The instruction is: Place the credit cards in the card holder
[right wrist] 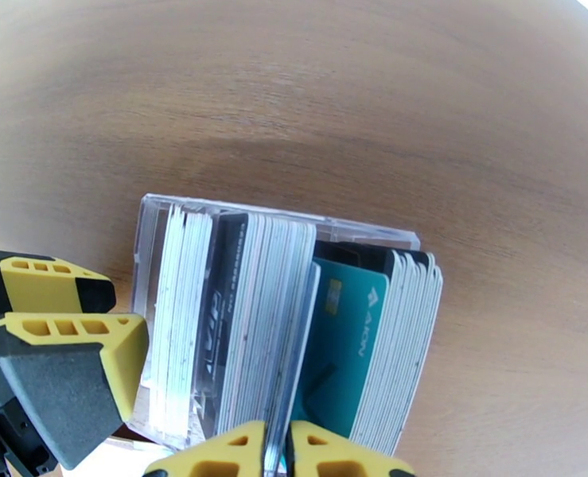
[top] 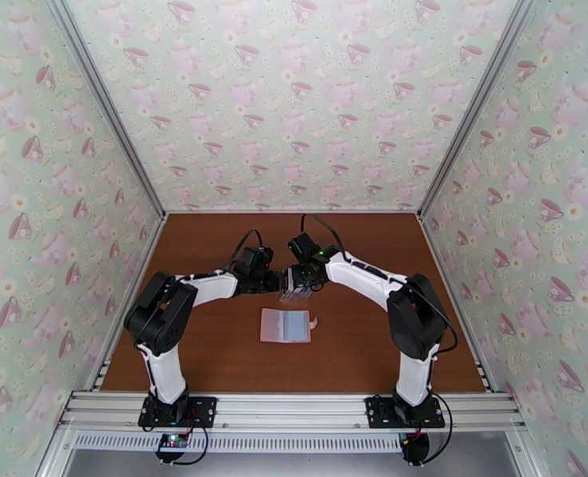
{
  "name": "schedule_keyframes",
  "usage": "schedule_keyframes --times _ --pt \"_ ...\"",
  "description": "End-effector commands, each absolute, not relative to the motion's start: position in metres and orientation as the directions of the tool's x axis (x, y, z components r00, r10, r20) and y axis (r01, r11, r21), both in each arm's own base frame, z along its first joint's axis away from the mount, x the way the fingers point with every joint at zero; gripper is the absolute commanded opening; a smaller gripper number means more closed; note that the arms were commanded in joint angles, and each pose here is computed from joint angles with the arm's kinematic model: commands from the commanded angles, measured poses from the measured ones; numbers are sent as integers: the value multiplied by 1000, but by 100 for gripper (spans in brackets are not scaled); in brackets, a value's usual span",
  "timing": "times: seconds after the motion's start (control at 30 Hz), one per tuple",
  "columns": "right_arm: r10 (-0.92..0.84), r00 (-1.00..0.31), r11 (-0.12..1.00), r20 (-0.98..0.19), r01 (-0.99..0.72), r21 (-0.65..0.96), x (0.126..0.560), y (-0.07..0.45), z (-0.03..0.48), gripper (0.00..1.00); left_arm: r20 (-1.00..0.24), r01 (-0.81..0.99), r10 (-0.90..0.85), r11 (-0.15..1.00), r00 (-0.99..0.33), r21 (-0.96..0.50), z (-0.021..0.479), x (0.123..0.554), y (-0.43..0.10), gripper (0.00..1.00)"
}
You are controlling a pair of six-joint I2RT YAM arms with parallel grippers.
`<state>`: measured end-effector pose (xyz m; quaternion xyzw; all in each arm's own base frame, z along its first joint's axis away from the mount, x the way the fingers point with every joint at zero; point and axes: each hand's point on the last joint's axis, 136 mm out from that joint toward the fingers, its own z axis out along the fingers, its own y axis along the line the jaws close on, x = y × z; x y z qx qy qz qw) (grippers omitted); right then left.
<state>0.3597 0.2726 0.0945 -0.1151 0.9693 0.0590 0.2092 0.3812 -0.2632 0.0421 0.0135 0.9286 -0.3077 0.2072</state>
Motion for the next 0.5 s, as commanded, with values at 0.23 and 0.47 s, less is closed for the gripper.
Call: schedule_keyframes --times 0.23,0.47 --pt "-190 -884 974 -427 -226 35 371 271 101 17 -347 116 -104 823 -932 -557 31 377 -257 45" --pt "-192 -886 973 -422 -228 37 376 272 99 15 -346 115 -104 822 -932 -558 31 377 -258 45"
